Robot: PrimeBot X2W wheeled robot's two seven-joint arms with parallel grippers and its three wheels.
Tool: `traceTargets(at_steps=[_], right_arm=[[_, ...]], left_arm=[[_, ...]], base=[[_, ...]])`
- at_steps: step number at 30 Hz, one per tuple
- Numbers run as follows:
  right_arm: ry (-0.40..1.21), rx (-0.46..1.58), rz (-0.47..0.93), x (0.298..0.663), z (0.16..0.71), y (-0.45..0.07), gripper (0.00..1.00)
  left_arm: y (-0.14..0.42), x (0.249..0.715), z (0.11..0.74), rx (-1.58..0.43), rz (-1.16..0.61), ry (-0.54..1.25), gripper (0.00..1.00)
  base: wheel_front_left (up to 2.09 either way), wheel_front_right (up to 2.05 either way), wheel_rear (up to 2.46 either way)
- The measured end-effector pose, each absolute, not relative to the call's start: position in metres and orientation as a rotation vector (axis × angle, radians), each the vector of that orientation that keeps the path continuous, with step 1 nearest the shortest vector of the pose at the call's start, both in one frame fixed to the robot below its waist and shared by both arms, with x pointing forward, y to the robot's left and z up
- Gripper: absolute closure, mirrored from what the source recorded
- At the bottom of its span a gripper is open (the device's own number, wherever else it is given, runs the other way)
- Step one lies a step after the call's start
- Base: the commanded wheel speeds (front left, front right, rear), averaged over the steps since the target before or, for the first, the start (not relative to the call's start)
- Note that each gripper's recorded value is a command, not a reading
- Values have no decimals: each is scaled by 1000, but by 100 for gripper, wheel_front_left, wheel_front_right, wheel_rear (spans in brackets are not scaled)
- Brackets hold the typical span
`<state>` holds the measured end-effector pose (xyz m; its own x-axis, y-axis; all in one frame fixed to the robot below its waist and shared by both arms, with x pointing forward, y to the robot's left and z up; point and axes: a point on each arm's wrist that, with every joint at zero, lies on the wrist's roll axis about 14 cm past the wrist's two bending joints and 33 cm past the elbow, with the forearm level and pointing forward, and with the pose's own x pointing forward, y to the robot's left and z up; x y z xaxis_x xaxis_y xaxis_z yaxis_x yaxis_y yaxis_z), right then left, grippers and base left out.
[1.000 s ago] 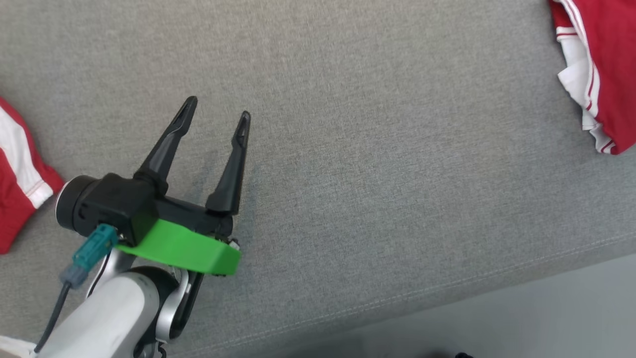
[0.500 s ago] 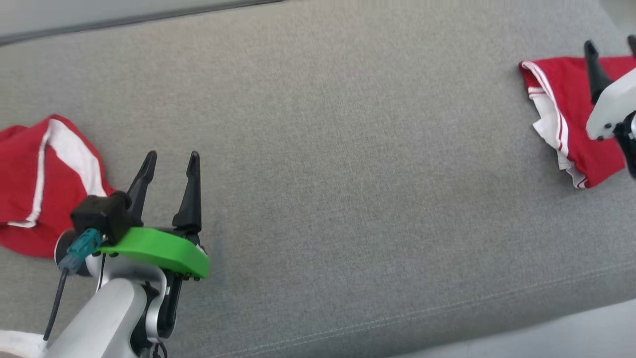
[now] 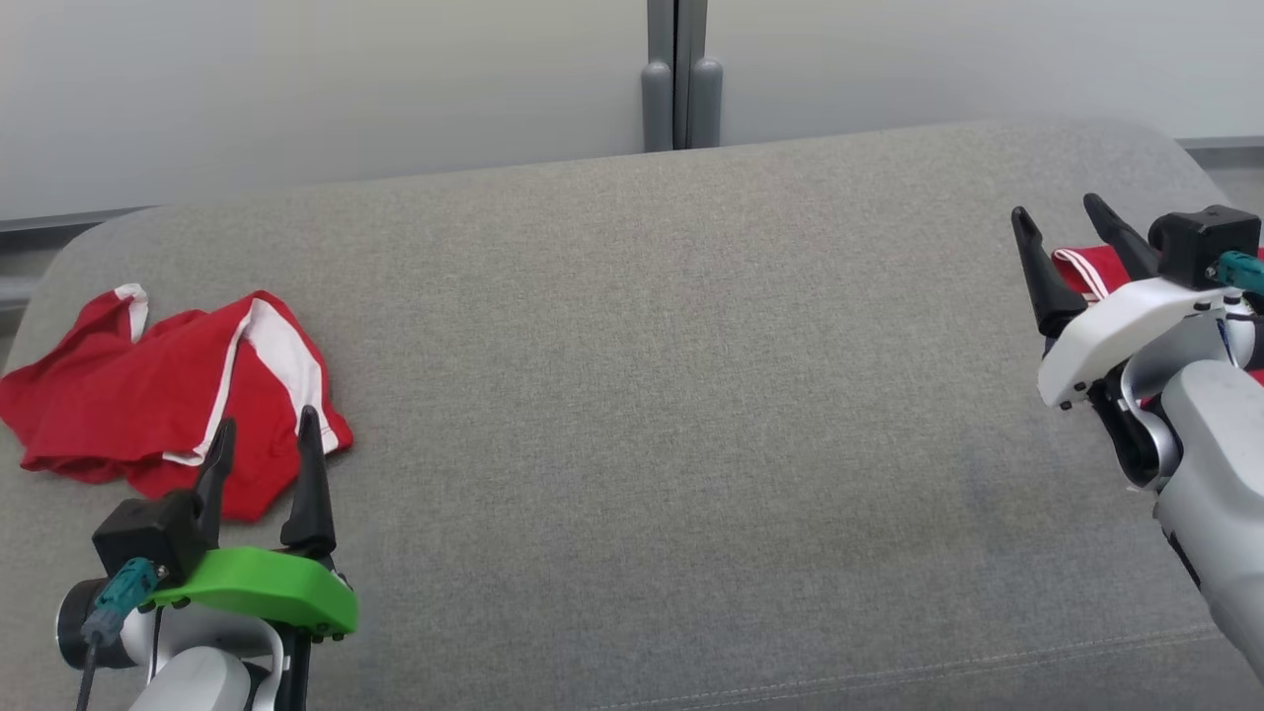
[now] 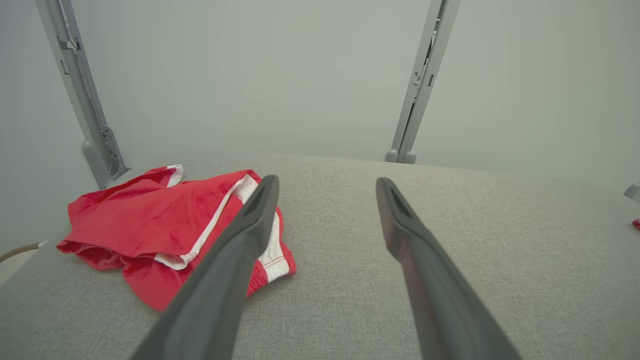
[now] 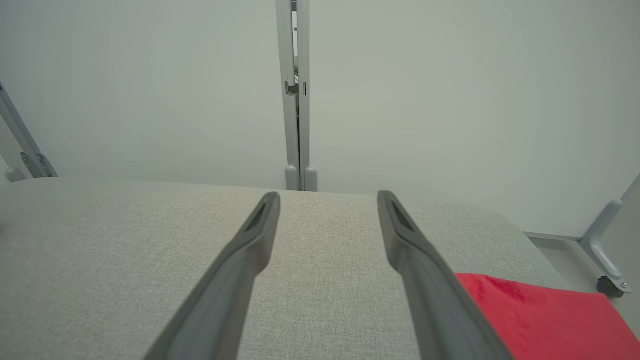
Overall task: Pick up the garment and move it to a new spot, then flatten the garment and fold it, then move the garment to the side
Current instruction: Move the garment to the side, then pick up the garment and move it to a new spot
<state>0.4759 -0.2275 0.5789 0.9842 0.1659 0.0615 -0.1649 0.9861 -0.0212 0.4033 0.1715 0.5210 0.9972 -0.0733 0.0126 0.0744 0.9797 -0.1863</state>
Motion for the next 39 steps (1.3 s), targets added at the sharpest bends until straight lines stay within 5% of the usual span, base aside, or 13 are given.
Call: traceTargets(at_steps=[11,39], right_arm=[[-103,38,237,448,570,-178,0],[-50,127,143,389,540,-158,0]], left_arm=[[198,374,516,-187,-23,12,0],[199,368,507,-195,-23,37,0]], base=[[0,0,0],[0,0,0]])
